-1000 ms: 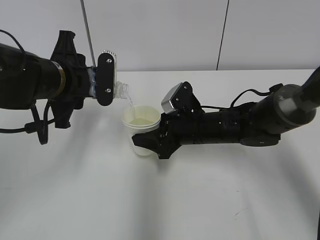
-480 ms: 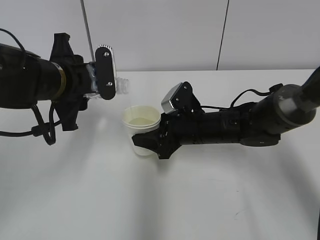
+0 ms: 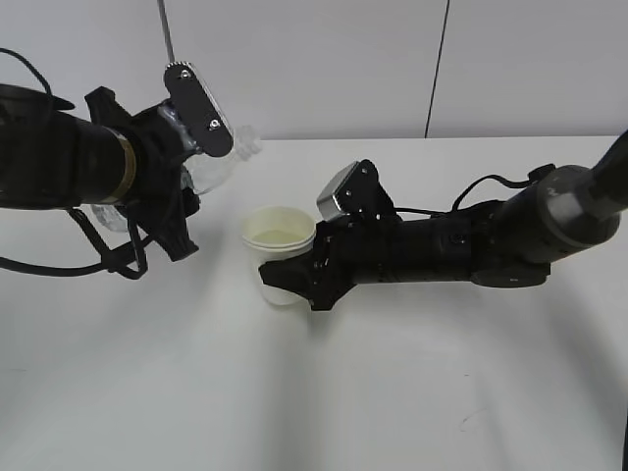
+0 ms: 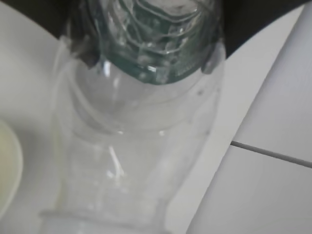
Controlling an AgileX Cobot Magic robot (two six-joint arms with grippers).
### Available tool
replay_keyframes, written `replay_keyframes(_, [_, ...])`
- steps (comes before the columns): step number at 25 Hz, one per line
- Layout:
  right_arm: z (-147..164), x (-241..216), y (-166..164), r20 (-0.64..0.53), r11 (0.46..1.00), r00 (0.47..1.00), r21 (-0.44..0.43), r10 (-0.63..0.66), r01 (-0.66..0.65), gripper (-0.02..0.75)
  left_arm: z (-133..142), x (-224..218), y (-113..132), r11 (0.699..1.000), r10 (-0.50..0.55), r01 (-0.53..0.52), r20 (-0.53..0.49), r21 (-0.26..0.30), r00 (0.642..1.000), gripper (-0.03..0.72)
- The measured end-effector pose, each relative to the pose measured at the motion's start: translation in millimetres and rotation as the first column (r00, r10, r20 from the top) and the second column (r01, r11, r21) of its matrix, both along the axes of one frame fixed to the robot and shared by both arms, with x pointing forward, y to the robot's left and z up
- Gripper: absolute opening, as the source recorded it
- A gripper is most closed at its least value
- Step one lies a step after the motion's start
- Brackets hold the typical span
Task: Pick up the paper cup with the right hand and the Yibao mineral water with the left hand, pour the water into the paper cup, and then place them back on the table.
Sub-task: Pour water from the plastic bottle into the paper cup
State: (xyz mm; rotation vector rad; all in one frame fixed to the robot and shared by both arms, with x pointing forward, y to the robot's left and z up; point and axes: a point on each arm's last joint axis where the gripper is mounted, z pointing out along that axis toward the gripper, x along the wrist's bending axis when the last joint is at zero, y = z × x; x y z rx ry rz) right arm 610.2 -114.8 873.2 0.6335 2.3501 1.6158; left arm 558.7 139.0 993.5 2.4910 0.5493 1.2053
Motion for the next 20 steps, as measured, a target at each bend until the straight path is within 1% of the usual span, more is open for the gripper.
replay_keyframes(3, [0.4, 0.7, -0.2, -0.012, 1.0, 1.0, 0.011, -0.015, 0.015, 0.488, -0.1, 0.9, 0.8, 0.994, 0.055, -0.057, -0.018, -0.092, 0.998, 0.375])
replay_keyframes(5, [1.0, 1.7, -0.4, -0.015, 0.999, 0.999, 0.02, -0.029, 0.029, 0.488, -0.1, 1.9, 2.3, 0.984, 0.094, -0.098, -0.032, -0.151, 0.995, 0.375])
replay_keyframes(10, [2.0, 3.4, -0.9, -0.023, 0.998, 0.998, 0.037, -0.055, 0.056, 0.488, -0.2, 4.9, 7.0, 0.955, 0.153, -0.164, -0.063, -0.247, 0.986, 0.375])
replay_keyframes(12, [2.4, 4.2, -1.1, -0.027, 0.997, 0.997, 0.044, -0.066, 0.067, 0.488, -0.2, 6.5, 9.4, 0.937, 0.173, -0.189, -0.082, -0.295, 0.982, 0.375])
replay_keyframes(17, [3.0, 5.4, -1.5, -0.032, 0.995, 0.996, 0.055, -0.083, 0.085, 0.488, -0.1, 14.3, 22.8, 0.871, 0.218, -0.256, -0.138, -0.419, 0.966, 0.375])
replay_keyframes(20, [3.5, 6.4, -1.9, -0.036, 0.993, 0.995, 0.062, -0.098, 0.1, 0.488, 0.4, 19.4, 32.7, 0.84, 0.213, -0.267, -0.164, -0.473, 0.963, 0.375])
